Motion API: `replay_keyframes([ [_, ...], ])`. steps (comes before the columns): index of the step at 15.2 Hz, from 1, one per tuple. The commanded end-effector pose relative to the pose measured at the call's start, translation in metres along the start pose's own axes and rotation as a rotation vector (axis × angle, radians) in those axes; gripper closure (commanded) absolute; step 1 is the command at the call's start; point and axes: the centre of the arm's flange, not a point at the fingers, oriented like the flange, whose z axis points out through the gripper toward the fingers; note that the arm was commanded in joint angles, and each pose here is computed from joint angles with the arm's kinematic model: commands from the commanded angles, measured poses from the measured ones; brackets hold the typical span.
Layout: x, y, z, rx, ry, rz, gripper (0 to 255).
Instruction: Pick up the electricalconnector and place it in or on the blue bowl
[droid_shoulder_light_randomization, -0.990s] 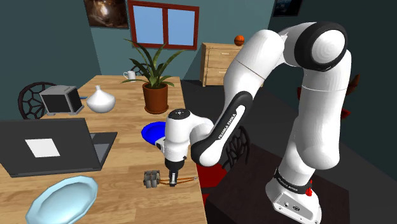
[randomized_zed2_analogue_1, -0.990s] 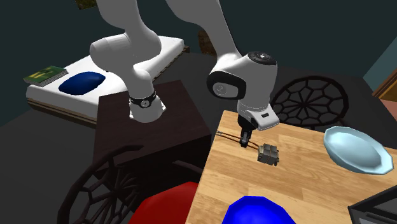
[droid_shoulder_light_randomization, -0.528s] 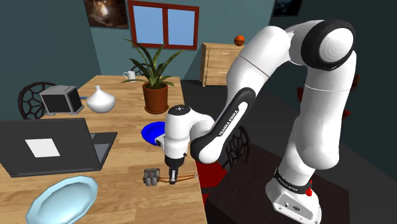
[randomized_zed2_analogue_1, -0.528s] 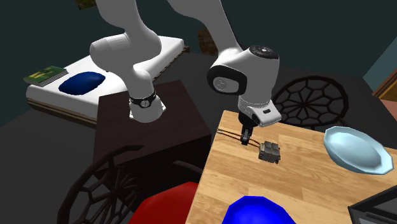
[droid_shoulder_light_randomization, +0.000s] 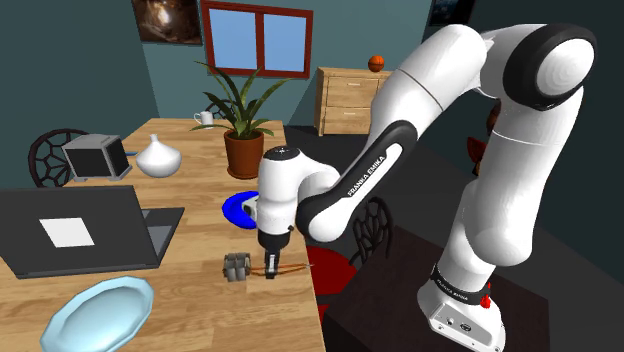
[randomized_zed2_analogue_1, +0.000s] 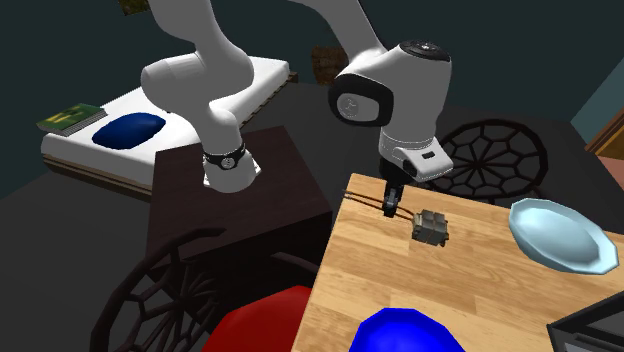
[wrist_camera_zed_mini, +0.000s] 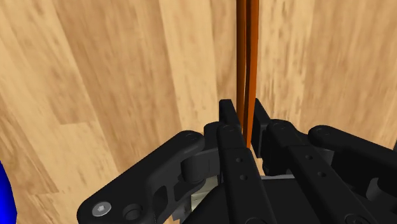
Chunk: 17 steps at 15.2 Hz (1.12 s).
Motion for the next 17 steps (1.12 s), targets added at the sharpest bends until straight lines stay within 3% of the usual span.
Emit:
replay_keyframes([
  [1, 0.000, 0.000, -0.010, 0.000, 0.000, 0.000, 255],
  [17, 0.006, 0.000, -0.094, 0.000, 0.000, 0.000, 255],
])
